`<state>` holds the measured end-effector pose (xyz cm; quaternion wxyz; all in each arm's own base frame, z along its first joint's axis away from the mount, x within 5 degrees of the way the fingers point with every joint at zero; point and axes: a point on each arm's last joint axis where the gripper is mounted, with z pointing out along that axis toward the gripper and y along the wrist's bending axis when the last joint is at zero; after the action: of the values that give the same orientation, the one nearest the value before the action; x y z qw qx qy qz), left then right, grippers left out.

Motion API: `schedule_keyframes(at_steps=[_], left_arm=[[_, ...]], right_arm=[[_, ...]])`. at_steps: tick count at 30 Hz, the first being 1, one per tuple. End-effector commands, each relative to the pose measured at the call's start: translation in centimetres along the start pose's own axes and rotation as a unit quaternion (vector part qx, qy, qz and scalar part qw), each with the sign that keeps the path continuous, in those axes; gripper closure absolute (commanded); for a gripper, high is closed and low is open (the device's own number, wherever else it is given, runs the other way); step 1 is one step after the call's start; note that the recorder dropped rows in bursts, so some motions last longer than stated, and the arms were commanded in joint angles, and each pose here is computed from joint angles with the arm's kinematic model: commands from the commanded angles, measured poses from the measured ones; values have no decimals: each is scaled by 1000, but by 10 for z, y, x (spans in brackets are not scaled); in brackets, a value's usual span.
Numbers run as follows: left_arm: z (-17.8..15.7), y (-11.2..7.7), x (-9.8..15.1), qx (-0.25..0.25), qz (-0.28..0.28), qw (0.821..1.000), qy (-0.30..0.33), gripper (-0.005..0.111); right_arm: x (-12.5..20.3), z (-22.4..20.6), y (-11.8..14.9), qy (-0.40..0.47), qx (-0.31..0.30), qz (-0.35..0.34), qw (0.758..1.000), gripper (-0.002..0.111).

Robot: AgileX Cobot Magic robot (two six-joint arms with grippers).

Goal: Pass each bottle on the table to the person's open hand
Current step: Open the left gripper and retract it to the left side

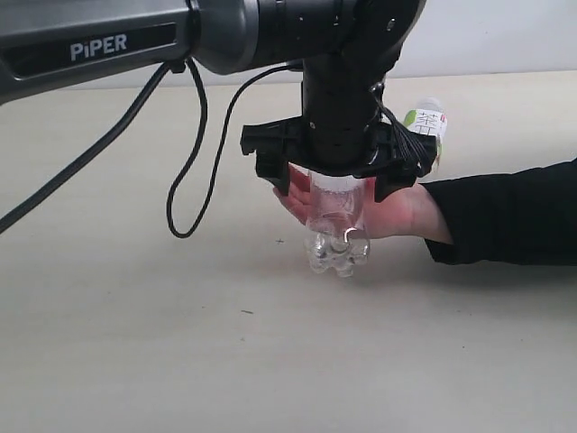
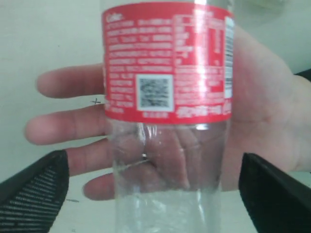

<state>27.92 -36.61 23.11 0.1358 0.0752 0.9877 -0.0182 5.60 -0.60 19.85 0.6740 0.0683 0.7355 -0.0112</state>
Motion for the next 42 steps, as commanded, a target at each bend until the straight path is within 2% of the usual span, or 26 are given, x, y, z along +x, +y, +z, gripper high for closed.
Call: schedule_keyframes(at_steps=[1, 9, 14, 18, 22, 24, 27, 30, 33, 34, 38, 42], left_arm=[[-1, 1, -1, -9, 15, 1000, -13, 15], [-16, 5, -5, -7, 54, 998, -34, 16], [-44, 10, -7, 11, 86, 995, -57, 16], [-69, 13, -7, 46, 83, 992, -77, 16], [-97, 17, -3, 83, 119, 986, -85, 16], [-111, 23, -1, 85, 134, 983, -90, 18], [-135, 32, 2, 96, 147, 978, -110, 33], [-161, 42, 5, 110, 154, 973, -135, 62], [-184, 53, 9, 120, 151, 968, -160, 100], [-189, 57, 11, 122, 155, 966, -164, 106], [-203, 76, 26, 117, 178, 962, -173, 107], [-211, 105, 47, 96, 188, 960, -183, 107]], right_arm=[[1, 0, 0, -1, 2, -2, 1000, 108], [1, 0, 0, -1, 2, -2, 1000, 108], [1, 0, 0, -1, 2, -2, 1000, 108], [1, 0, 0, -1, 2, -2, 1000, 108], [1, 0, 0, -1, 2, -2, 1000, 108], [1, 0, 0, -1, 2, -2, 1000, 108], [1, 0, 0, -1, 2, -2, 1000, 108], [1, 0, 0, -1, 2, -2, 1000, 108], [1, 0, 0, -1, 2, -2, 1000, 108], [1, 0, 0, -1, 2, -2, 1000, 108], [1, 0, 0, -1, 2, -2, 1000, 108], [1, 0, 0, -1, 2, -2, 1000, 108]])
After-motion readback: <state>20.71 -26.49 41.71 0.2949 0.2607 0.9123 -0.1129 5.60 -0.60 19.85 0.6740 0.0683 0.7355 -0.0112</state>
